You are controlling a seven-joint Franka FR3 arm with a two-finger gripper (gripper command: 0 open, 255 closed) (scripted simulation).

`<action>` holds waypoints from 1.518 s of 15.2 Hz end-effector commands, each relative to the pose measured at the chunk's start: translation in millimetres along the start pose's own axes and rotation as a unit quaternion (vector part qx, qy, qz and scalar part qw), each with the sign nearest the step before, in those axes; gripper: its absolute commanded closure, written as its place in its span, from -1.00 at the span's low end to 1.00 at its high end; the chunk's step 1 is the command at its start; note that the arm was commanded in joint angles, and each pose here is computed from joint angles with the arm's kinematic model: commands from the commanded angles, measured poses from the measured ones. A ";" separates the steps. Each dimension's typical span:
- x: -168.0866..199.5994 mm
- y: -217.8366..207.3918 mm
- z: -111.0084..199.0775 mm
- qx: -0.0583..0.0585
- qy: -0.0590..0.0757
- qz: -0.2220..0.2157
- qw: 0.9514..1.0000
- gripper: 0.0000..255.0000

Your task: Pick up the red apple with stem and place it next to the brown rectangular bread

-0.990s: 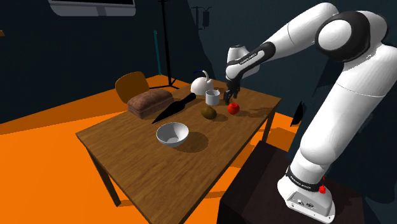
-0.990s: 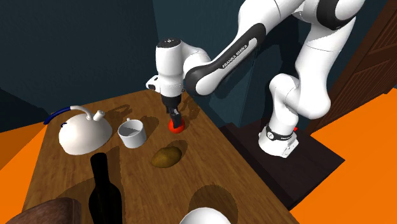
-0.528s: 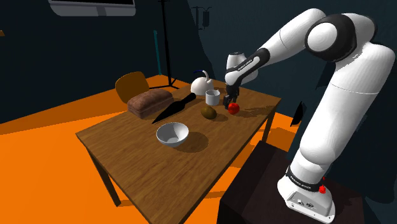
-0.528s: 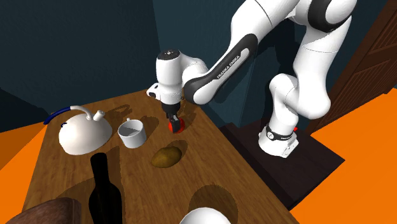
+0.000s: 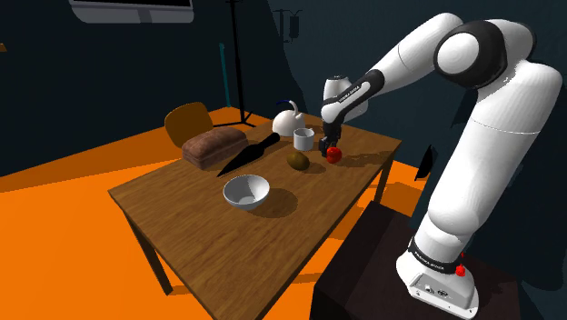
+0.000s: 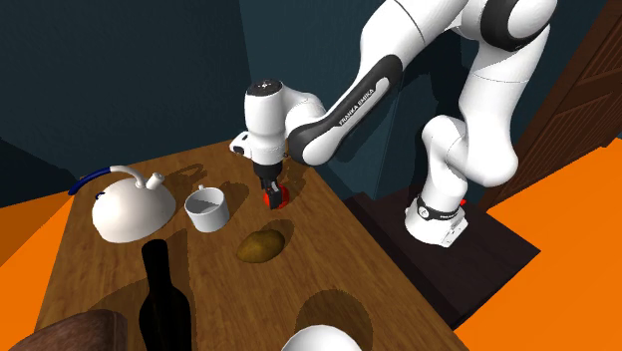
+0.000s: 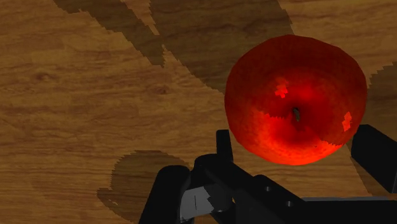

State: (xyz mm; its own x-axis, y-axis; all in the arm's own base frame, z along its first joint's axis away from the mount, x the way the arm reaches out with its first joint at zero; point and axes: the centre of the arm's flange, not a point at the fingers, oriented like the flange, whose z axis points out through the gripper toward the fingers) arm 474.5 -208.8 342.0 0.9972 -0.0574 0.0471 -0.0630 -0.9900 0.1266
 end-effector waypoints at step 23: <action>3.2 9.3 -72.5 0.000 -0.001 0.000 1.000 1.00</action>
State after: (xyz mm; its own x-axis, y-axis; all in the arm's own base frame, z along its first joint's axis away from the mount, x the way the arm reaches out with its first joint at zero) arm 474.3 -209.5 409.9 0.9973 -0.0577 0.0460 -0.0631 -0.9900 0.1263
